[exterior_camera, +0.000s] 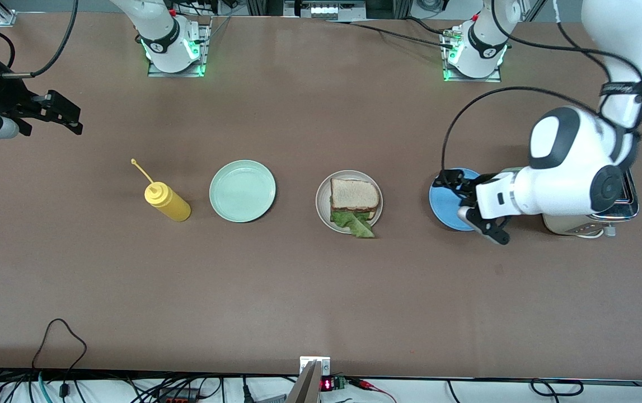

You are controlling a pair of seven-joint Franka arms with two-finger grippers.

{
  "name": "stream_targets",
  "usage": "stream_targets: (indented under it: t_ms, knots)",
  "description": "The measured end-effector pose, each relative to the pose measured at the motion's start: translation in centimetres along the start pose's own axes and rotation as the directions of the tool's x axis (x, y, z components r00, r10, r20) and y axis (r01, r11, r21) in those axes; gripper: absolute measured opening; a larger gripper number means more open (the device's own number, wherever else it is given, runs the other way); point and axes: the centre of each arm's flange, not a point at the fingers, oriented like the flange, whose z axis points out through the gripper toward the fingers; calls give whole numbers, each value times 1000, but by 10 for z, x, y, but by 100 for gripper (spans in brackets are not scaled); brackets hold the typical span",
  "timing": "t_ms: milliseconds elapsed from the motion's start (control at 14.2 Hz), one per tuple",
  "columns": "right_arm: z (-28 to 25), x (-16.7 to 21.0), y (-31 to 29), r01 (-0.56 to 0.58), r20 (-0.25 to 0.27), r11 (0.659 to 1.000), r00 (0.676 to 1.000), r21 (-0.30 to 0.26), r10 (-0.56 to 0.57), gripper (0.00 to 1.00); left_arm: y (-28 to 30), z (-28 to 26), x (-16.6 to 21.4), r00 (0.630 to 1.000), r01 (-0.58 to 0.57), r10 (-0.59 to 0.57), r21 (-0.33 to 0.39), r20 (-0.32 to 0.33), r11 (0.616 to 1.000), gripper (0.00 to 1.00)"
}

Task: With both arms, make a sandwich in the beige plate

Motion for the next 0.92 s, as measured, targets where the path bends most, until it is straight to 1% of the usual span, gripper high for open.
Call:
stream_targets:
  t_ms: [282, 423, 494, 564, 705, 846, 917]
  knots:
    - [0, 0, 0, 0, -1, 1000, 1000, 0, 0, 100, 6, -49, -13, 995, 39, -50, 142, 81, 989, 100]
    - [-1, 0, 0, 0, -2, 1000, 1000, 0, 0, 100, 18, -76, -23, 986, 85, -117, 243, 120, 966, 100]
    - [-1, 0, 0, 0, -2, 1000, 1000, 0, 0, 100, 32, -100, -31, 978, 132, -177, 324, 114, 937, 100]
    - [-1, 0, 0, 0, -2, 1000, 1000, 0, 0, 100, 39, -113, -36, 975, 155, -200, 350, 94, 924, 100]
    - [-1, 0, 0, 0, -3, 1000, 1000, 0, 0, 100, 50, -138, -50, 970, 209, -242, 386, 38, 899, 100]
    - [-1, 0, 0, 0, -3, 1000, 1000, 0, 0, 100, 53, -165, -69, 960, 265, -276, 418, -34, 869, 100]
    - [-1, 0, 0, 0, -3, 1000, 1000, 0, 0, 100, 52, -175, -79, 955, 293, -288, 411, -76, 863, 100]
